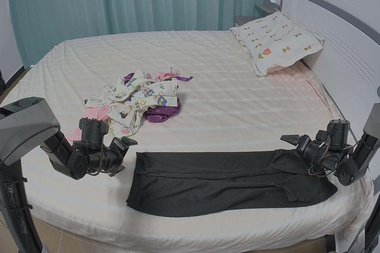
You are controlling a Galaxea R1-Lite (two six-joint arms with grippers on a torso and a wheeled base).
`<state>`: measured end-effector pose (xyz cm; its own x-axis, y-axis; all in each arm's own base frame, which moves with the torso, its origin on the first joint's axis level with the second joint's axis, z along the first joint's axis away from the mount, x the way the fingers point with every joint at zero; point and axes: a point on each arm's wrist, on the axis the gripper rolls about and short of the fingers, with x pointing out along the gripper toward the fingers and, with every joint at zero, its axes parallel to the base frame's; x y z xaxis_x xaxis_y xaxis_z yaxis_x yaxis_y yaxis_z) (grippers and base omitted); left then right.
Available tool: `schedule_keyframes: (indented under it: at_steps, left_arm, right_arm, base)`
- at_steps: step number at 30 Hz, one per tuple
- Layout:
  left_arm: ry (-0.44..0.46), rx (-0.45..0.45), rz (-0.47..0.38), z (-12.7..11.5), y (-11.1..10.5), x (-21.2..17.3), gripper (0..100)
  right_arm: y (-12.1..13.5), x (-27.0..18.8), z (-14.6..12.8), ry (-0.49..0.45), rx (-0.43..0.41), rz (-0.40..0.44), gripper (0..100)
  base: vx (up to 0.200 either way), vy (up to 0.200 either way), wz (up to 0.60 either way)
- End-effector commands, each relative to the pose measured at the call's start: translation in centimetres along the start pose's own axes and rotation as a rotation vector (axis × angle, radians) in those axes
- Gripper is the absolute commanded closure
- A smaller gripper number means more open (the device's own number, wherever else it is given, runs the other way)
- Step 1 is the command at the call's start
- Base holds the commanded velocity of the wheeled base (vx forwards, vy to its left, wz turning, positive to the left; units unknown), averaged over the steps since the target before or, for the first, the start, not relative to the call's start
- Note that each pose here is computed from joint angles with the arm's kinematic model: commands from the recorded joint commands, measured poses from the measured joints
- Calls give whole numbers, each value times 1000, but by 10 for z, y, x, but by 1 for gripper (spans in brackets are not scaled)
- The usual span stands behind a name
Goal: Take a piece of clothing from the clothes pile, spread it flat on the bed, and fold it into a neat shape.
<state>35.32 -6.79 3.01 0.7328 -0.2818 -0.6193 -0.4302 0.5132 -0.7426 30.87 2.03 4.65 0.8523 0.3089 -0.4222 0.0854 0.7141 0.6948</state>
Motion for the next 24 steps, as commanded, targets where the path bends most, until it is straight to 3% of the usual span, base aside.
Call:
schedule_keyframes:
  at_steps: [1, 10, 18, 24]
  left_arm:
    - [-1, -1, -3, 0, -1, -1, 0]
    - [0, -2, 0, 0, 0, 0, 0]
    - [1, -2, 3, 0, 1, 1, 0]
    - [1, -2, 3, 0, 1, 1, 0]
  right_arm:
    - [3, 15, -20, 55, 3, 20, 0]
    - [-3, 42, -28, 75, 2, 23, 0]
    - [-6, 61, -31, 2, 52, 104, 0]
    - [-8, 65, -41, 30, 49, 99, 0]
  base:
    - [0, 0, 0]
    - [0, 0, 0]
    - [0, 0, 0]
    - [0, 0, 0]
